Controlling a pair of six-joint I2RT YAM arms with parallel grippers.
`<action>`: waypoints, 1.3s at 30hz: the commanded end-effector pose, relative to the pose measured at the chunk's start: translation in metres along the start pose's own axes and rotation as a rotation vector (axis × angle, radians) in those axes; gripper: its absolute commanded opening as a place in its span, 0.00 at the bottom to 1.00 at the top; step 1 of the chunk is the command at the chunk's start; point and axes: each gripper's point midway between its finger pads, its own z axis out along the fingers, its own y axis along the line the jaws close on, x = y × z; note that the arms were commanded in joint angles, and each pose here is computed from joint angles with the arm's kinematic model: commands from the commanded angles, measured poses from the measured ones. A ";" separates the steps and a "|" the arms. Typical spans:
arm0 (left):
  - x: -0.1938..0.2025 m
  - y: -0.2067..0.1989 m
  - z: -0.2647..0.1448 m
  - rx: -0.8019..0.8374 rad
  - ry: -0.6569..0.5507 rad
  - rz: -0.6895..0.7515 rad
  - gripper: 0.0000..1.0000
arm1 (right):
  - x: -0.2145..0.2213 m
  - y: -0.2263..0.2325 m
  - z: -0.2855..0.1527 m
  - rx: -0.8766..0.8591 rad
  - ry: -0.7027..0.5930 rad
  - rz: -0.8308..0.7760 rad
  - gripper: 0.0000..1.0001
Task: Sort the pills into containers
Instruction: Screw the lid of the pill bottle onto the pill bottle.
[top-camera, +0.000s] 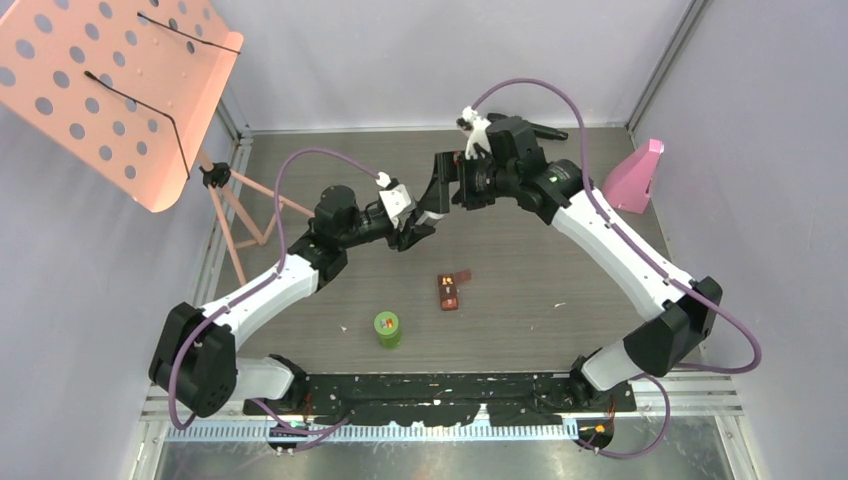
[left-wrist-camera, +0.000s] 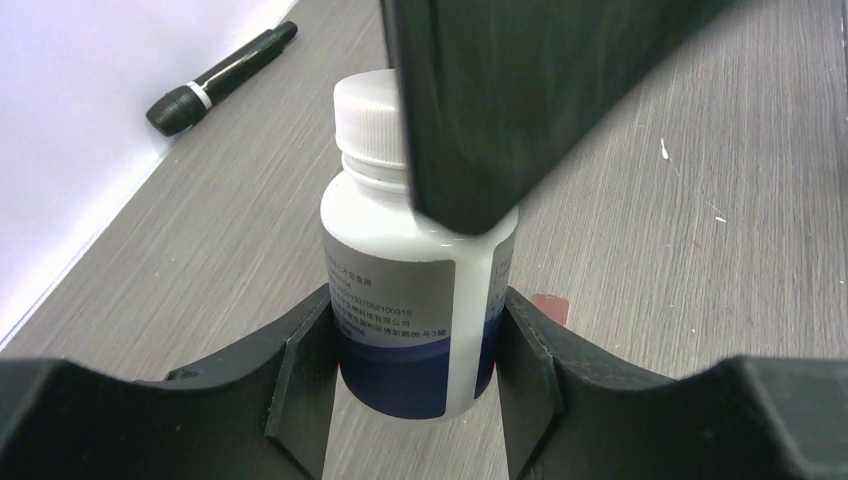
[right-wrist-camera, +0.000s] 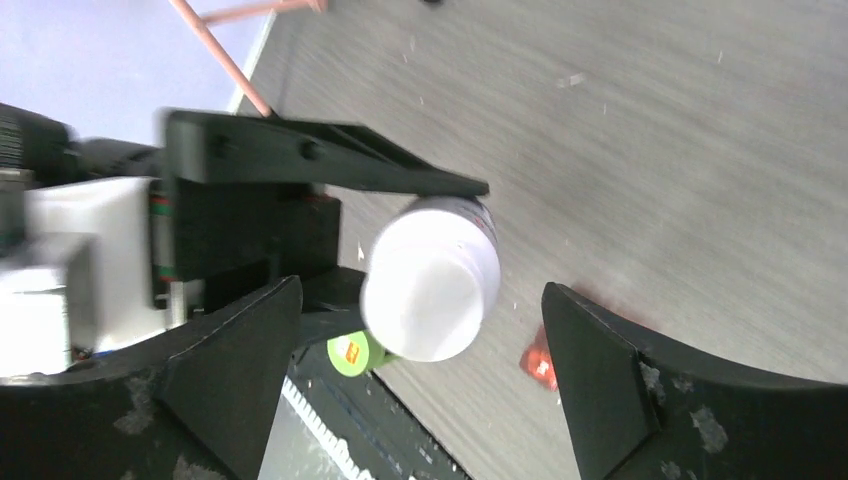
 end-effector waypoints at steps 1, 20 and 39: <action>-0.009 -0.002 0.004 0.018 -0.059 0.030 0.00 | -0.070 0.043 -0.060 -0.167 -0.272 -0.196 0.99; -0.029 -0.052 -0.015 0.297 -0.033 -0.005 0.00 | 0.021 0.026 -0.046 -0.466 0.089 -0.877 0.93; -0.035 -0.038 -0.006 0.249 -0.045 0.031 0.00 | 0.015 0.021 -0.022 -0.426 0.128 -0.745 0.53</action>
